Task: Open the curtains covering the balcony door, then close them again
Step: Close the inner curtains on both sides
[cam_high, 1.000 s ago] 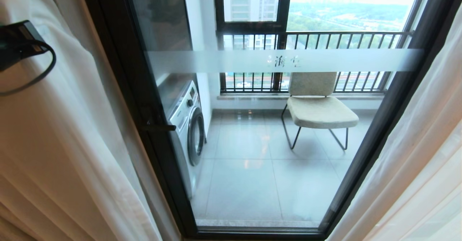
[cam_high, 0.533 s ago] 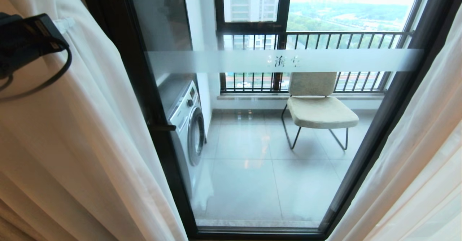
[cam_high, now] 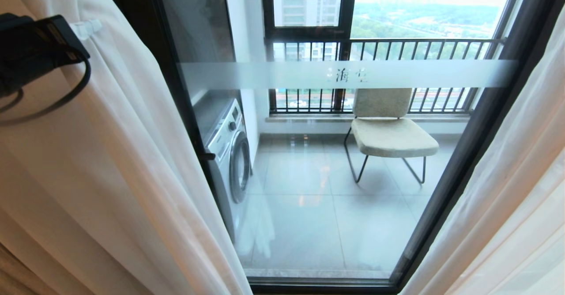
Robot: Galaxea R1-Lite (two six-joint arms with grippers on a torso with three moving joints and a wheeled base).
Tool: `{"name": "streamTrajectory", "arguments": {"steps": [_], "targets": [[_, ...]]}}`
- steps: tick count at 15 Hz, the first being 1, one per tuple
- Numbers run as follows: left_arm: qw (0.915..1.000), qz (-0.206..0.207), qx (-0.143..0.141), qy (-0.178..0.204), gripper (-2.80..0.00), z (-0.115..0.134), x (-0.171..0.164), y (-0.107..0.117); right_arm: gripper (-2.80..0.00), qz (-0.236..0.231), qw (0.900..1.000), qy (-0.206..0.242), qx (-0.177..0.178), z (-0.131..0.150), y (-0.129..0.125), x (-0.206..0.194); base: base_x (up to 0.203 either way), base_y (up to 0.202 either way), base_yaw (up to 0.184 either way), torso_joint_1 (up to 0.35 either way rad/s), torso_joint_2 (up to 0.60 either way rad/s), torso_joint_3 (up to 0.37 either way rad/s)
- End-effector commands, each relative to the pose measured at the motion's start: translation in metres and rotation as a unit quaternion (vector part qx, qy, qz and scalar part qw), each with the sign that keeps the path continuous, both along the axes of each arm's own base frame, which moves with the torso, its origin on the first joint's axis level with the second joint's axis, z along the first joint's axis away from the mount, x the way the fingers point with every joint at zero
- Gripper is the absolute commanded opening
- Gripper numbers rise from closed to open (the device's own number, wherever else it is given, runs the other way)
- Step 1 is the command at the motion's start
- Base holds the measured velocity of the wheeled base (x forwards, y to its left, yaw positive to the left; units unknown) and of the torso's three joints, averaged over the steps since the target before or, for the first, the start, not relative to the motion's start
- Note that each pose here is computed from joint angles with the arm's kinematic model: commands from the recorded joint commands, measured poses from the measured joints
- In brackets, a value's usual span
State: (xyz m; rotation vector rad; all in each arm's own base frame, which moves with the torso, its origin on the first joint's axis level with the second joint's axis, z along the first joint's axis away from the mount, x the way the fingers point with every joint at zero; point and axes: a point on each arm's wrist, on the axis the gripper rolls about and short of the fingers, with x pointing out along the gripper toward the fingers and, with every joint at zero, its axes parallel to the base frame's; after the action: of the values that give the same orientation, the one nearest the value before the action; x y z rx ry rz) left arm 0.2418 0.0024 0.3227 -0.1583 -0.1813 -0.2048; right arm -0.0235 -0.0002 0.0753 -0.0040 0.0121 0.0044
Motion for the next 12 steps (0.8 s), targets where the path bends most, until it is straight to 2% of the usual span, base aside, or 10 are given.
{"name": "streamTrajectory", "arguments": {"steps": [1, 12], "targets": [[1.0000, -0.004, 0.000, -0.001, -2.80, 0.0000, 0.0002, -0.0013, -2.80, 0.000, 1.000, 0.001, 0.000, -0.0002, 0.0000, 0.0002, 0.000, 0.000, 0.000, 0.000, 0.00, 0.000], [0.9999, -0.007, 0.000, 0.014, -2.80, -0.0086, 0.0009, -0.0029, -2.80, 0.000, 1.000, 0.001, 0.000, -0.0003, 0.0000, 0.0002, 0.000, 0.000, 0.000, 0.000, 0.00, 0.000]]}}
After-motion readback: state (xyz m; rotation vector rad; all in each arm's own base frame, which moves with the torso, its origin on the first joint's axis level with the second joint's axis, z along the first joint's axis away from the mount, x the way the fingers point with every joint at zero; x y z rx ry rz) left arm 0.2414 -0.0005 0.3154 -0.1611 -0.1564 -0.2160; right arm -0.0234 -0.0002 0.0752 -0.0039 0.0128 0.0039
